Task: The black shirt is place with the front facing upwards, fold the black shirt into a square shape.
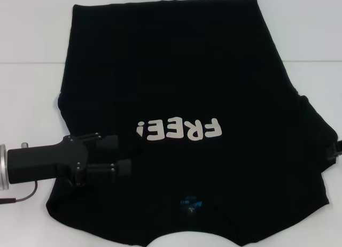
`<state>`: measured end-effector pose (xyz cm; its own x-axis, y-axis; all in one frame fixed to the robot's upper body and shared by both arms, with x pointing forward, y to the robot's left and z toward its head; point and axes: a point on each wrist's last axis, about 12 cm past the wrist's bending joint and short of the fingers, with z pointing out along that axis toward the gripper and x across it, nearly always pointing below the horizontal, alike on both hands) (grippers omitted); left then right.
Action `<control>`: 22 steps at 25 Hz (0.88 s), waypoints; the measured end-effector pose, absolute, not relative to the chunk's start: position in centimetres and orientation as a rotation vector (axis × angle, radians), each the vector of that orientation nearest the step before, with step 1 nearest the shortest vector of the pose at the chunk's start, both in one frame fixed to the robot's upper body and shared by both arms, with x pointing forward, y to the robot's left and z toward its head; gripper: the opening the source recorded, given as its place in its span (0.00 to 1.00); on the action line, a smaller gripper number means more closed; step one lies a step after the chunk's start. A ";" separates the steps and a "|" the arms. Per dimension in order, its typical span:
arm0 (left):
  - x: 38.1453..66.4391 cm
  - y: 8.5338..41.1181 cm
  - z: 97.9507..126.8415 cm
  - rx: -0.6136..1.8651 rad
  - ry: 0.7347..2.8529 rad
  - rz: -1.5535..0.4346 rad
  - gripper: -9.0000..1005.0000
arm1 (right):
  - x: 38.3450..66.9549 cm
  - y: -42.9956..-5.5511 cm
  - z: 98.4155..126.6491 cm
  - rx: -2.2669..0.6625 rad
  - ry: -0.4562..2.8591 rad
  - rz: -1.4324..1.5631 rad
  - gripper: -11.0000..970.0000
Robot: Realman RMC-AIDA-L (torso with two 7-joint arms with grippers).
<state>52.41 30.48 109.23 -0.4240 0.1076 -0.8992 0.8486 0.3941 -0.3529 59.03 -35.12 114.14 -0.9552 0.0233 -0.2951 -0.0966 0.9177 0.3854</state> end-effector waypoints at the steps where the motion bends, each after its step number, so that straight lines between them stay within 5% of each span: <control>1: 52.4 30.5 109.2 0.830 1.805 -1.100 0.87 | 59.2 -34.9 113.9 -0.054 2.791 0.574 0.84; 22: 52.4 30.2 109.0 0.831 1.804 -1.108 0.87 | 60.8 -33.4 111.7 -0.037 2.782 0.571 0.80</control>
<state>52.38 30.16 109.03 -0.4272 0.1063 -0.8979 0.8489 0.3891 -0.3578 60.78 -33.37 111.69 -0.9548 0.0349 -0.2953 -0.0843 0.9206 0.3813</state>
